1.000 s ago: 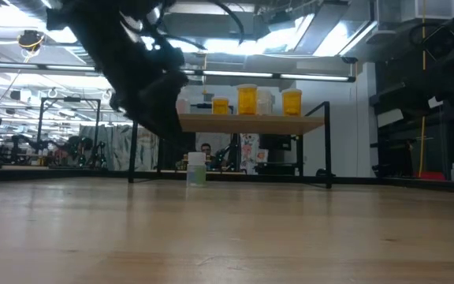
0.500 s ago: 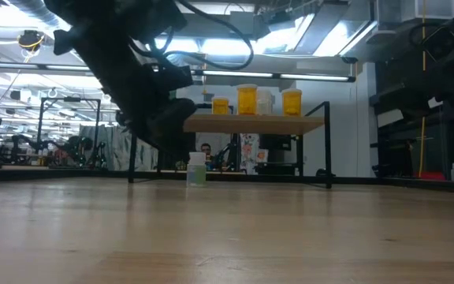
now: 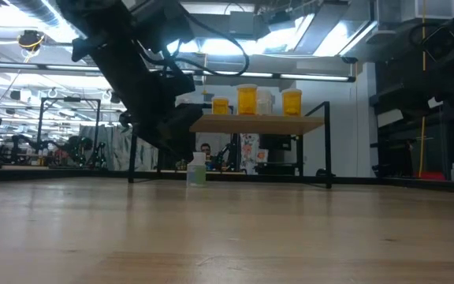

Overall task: Pick and place medicine bottles onto shelf by color
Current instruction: Put the pill bottle on the shelf

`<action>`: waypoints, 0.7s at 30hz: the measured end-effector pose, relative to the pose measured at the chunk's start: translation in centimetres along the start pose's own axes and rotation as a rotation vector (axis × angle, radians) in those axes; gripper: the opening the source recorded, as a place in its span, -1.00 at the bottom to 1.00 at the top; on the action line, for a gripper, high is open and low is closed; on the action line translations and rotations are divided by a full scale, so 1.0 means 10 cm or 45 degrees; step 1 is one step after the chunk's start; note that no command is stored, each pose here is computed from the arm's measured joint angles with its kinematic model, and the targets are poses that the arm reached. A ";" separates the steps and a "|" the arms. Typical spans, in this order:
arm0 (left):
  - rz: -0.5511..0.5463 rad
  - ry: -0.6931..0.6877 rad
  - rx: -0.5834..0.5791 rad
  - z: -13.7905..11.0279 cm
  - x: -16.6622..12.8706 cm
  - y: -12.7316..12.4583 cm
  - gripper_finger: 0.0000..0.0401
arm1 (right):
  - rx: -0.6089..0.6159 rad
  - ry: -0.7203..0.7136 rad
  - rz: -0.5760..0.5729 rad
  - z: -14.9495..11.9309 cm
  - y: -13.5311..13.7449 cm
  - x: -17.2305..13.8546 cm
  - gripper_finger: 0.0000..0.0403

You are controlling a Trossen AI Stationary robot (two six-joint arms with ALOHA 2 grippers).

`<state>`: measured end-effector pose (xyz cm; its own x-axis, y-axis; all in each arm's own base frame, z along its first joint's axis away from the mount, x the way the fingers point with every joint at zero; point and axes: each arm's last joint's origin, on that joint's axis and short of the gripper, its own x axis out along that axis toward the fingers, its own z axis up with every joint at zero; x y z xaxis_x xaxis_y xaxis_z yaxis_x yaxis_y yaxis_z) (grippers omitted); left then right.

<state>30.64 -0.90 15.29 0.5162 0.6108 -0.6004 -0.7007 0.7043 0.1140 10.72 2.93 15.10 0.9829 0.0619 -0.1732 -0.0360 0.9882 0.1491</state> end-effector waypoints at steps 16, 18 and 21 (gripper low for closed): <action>0.046 -0.013 0.166 0.09 0.11 0.11 0.33 | 0.000 0.000 0.000 0.00 0.00 0.00 0.23; 0.050 -0.013 0.162 0.09 0.12 0.12 0.33 | 0.000 0.000 0.000 0.00 0.00 0.00 0.23; 0.042 -0.029 0.147 0.11 0.12 0.11 0.33 | -0.002 0.000 0.000 0.00 0.00 0.00 0.23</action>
<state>30.97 0.97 15.56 0.5057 0.6414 -0.5770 -0.6567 0.7199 0.2248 10.72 2.93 15.09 0.9829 0.0619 -0.1736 -0.0362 0.9884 0.1474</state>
